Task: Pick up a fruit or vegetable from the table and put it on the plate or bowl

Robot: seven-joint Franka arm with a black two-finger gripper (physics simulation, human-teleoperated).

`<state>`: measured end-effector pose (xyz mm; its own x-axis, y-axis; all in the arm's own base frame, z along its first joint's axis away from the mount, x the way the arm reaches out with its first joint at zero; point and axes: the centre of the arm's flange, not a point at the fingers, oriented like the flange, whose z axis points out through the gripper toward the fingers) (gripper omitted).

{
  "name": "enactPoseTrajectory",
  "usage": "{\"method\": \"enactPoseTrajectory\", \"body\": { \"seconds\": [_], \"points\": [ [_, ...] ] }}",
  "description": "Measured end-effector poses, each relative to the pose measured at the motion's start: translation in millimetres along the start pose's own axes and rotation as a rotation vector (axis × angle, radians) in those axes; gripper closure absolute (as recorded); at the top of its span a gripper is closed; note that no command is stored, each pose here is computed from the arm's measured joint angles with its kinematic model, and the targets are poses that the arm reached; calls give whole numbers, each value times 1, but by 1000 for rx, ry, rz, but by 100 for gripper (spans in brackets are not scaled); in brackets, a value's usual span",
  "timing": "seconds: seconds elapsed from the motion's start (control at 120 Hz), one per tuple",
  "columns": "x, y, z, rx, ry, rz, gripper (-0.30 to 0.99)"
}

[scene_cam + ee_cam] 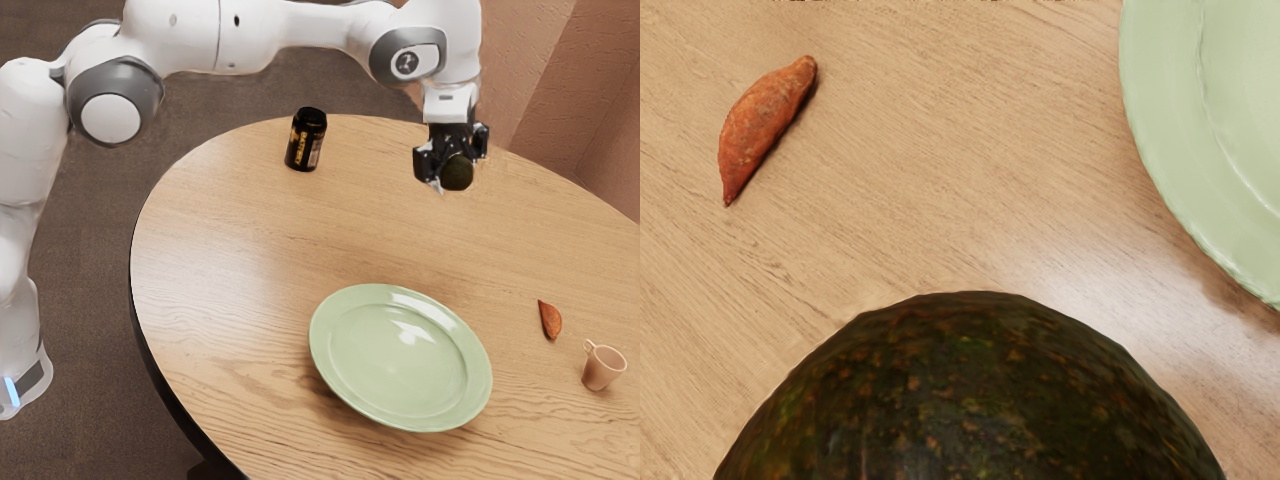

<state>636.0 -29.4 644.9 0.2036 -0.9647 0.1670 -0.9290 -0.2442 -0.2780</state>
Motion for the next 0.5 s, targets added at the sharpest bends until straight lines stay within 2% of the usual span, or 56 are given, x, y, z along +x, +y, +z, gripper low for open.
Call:
{"method": "enactPoseTrajectory", "body": {
  "seconds": [0.117, 0.192, 0.25, 0.333, 0.5],
  "points": [
    [8, 76, -17, -103, -11, 69, 39],
    [14, 123, -1, -172, -15, 114, 39],
    [35, 148, 17, -210, -12, 172, 39],
    [63, 168, 34, -229, -8, 235, 39],
    [97, 177, 71, -244, -4, 292, 39]
  ]
}}
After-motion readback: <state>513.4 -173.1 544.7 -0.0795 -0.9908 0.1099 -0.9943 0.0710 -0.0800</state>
